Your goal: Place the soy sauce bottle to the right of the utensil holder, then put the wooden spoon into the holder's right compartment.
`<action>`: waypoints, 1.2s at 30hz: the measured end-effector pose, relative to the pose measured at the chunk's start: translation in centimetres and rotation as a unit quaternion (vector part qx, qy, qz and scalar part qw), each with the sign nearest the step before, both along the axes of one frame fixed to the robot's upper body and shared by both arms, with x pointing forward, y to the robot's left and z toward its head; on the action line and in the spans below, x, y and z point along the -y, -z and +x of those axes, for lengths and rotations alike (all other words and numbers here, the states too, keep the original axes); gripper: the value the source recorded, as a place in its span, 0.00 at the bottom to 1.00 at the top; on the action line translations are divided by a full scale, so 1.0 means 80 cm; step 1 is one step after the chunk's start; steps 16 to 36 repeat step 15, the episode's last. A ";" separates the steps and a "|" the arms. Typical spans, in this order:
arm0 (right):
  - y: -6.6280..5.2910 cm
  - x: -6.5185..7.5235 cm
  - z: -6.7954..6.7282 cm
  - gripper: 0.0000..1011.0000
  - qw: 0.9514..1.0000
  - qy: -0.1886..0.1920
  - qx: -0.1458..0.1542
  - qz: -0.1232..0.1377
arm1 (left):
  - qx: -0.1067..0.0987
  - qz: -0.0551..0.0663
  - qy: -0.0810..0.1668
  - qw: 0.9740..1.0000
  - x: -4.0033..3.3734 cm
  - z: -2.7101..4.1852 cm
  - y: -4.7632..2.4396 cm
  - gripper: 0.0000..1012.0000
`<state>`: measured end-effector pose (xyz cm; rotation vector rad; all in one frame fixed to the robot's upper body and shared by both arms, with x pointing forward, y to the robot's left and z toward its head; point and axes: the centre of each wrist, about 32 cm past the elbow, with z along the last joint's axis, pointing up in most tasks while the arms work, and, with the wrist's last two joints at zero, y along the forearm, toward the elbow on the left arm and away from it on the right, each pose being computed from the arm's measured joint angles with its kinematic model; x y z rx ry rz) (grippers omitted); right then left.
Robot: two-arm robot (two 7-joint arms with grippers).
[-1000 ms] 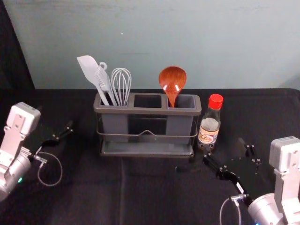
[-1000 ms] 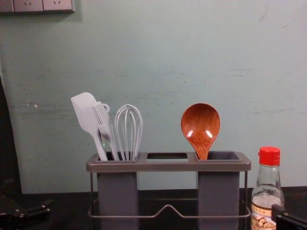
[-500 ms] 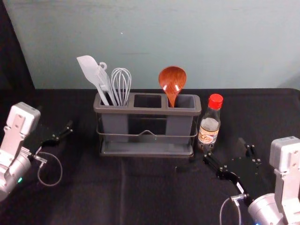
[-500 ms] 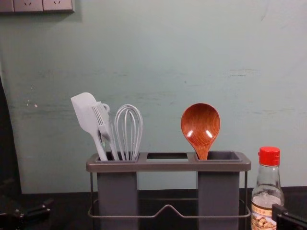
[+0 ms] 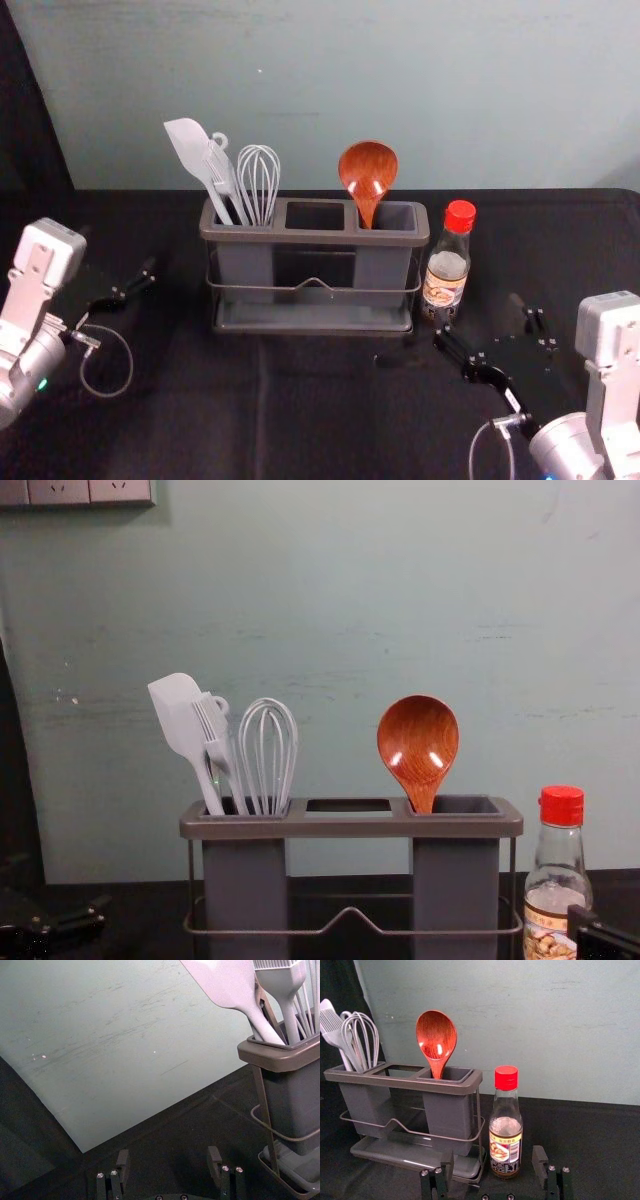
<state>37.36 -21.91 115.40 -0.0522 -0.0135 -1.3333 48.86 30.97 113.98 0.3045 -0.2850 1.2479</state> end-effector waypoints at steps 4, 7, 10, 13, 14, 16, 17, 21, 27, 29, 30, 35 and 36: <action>0.000 0.000 0.000 0.99 1.000 0.000 0.000 0.000 | 0.000 0.000 0.000 1.000 0.0000 0.0000 0.0000 1.00; 0.000 0.000 0.000 0.99 1.000 0.000 0.000 0.000 | 0.000 0.000 0.000 1.000 0.0000 0.0000 0.0000 1.00; 0.000 0.000 0.000 0.99 1.000 0.000 0.000 0.000 | 0.000 0.000 0.000 1.000 0.0000 0.0000 0.0000 1.00; 0.000 0.000 0.000 0.99 1.000 0.000 0.000 0.000 | 0.000 0.000 0.000 1.000 0.0000 0.0000 0.0000 1.00; 0.000 0.000 0.000 0.99 1.000 0.000 0.000 0.000 | 0.000 0.000 0.000 1.000 0.0000 0.0000 0.0000 1.00; 0.000 0.000 0.000 0.99 1.000 0.000 0.000 0.000 | 0.000 0.000 0.000 1.000 0.0000 0.0000 0.0000 1.00; 0.000 0.000 0.000 0.99 1.000 0.000 0.000 0.000 | 0.000 0.000 0.000 1.000 0.0000 0.0000 0.0000 1.00; 0.000 0.000 0.000 0.99 1.000 0.000 0.000 0.000 | 0.000 0.000 0.000 1.000 0.0000 0.0000 0.0000 1.00; 0.000 0.000 0.000 0.99 1.000 0.000 0.000 0.000 | 0.000 0.000 0.000 1.000 0.0000 0.0000 0.0000 1.00; 0.000 0.000 0.000 0.99 1.000 0.000 0.000 0.000 | 0.000 0.000 0.000 1.000 0.0000 0.0000 0.0000 1.00; 0.000 0.000 0.000 0.99 1.000 0.000 0.000 0.000 | 0.000 0.000 0.000 1.000 0.0000 0.0000 0.0000 1.00; 0.000 0.000 0.000 0.99 1.000 0.000 0.000 0.000 | 0.000 0.000 0.000 1.000 0.0000 0.0000 0.0000 1.00; 0.000 0.000 0.000 0.99 1.000 0.000 0.000 0.000 | 0.000 0.000 0.000 1.000 0.0000 0.0000 0.0000 1.00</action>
